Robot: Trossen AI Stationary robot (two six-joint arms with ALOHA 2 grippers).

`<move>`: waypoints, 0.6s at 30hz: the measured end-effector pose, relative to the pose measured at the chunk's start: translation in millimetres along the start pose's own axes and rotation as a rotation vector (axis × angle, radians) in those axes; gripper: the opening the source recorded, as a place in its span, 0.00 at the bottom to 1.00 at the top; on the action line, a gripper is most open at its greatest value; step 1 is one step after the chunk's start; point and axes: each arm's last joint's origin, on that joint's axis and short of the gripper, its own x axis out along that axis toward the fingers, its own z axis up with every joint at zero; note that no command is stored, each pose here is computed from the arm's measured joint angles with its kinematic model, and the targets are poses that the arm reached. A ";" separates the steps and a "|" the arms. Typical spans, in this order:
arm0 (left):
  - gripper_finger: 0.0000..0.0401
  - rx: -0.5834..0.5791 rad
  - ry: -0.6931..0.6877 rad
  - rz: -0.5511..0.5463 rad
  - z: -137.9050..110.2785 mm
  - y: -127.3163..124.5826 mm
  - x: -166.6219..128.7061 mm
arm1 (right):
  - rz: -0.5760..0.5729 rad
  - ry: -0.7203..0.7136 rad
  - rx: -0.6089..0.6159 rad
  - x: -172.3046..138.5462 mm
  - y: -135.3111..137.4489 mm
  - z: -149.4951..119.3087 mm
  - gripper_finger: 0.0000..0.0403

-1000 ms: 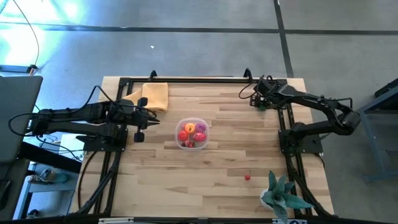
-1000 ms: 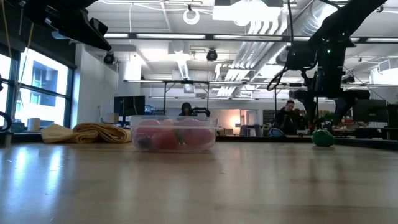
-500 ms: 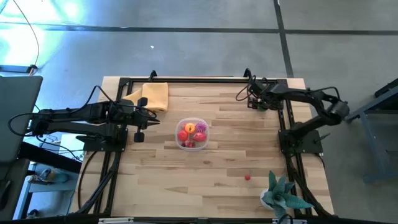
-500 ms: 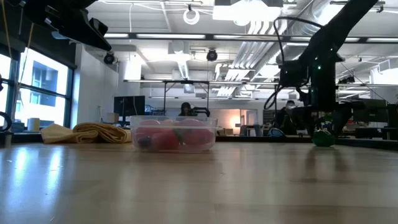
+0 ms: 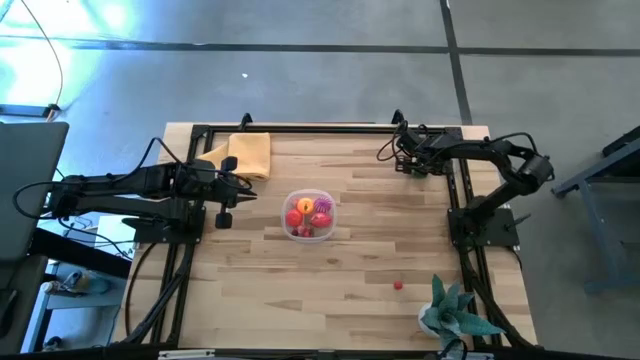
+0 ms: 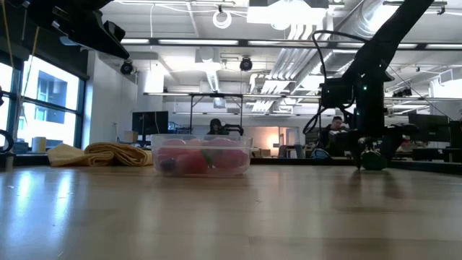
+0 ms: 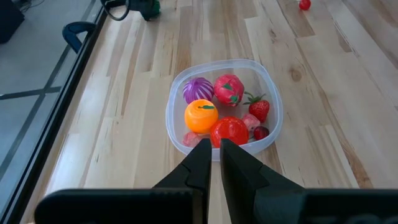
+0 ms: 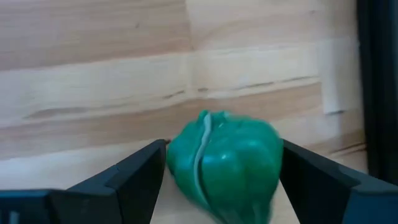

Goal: Pick and placing Produce into tupperware
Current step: Put the green bell pepper into the transparent bin

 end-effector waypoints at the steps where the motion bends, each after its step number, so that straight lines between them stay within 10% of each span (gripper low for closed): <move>1: 0.06 0.000 0.000 -0.001 0.0 -0.1 0.0 | -0.005 -0.006 0.002 0.1 -0.4 0.6 0.72; 18: 0.06 0.000 0.000 0.000 0.0 0.0 0.0 | 0.001 0.001 -0.001 0.3 -0.8 1.3 0.61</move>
